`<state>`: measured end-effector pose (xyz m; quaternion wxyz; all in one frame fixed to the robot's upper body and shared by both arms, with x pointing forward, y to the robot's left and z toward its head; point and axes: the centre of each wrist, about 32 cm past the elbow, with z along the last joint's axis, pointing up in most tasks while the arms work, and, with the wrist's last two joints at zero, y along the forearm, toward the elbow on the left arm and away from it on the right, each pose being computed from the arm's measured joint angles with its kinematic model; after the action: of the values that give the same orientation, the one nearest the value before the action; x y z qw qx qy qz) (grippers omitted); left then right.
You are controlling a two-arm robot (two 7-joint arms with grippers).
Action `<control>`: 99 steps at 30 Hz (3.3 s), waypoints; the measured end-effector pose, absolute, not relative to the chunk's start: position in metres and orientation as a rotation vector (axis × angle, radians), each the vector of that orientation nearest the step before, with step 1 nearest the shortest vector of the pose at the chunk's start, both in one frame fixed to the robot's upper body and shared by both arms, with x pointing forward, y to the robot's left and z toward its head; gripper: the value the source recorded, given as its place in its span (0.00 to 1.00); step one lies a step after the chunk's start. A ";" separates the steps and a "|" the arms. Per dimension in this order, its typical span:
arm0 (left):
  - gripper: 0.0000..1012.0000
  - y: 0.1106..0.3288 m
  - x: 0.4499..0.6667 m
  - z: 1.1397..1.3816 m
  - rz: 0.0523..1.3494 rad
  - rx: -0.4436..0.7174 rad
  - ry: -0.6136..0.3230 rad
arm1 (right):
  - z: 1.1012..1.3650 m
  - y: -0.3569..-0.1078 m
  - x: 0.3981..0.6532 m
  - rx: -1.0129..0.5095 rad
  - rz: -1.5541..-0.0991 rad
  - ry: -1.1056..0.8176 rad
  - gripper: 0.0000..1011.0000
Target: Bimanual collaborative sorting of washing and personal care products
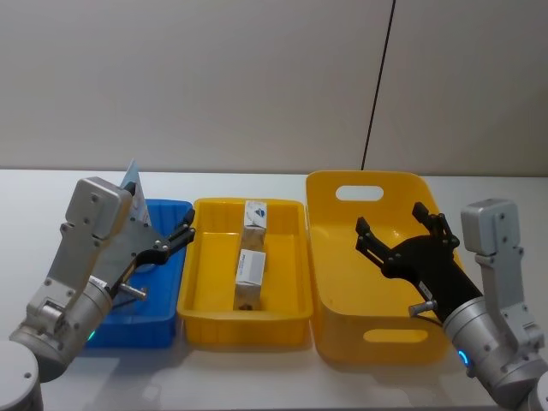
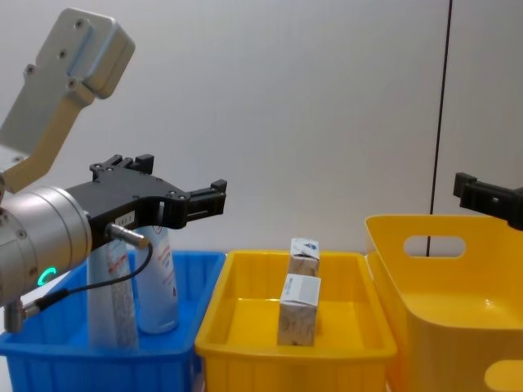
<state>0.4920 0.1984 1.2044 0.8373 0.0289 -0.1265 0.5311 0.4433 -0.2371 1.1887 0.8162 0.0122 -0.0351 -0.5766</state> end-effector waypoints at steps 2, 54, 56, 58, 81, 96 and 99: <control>0.99 0.198 0.492 1.204 1.124 0.061 -0.268 | 1.189 -0.237 0.443 0.026 -1.229 -0.075 0.99; 0.99 0.198 0.492 1.204 1.124 0.061 -0.268 | 1.189 -0.237 0.443 0.026 -1.230 -0.075 0.99; 0.99 0.198 0.492 1.204 1.124 0.061 -0.268 | 1.189 -0.237 0.443 0.026 -1.229 -0.075 0.99; 0.99 0.198 0.492 1.204 1.124 0.061 -0.268 | 1.189 -0.237 0.443 0.026 -1.230 -0.075 0.99; 0.99 0.198 0.492 1.204 1.124 0.061 -0.268 | 1.189 -0.237 0.443 0.026 -1.230 -0.075 0.99; 0.99 0.198 0.492 1.204 1.124 0.061 -0.268 | 1.189 -0.237 0.443 0.026 -1.230 -0.075 0.99; 0.99 0.198 0.492 1.204 1.124 0.061 -0.268 | 1.189 -0.237 0.443 0.026 -1.230 -0.075 0.99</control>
<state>0.4920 0.1984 1.2044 0.8374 0.0288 -0.1265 0.5310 0.4433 -0.2371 1.1887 0.8162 0.0122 -0.0351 -0.5766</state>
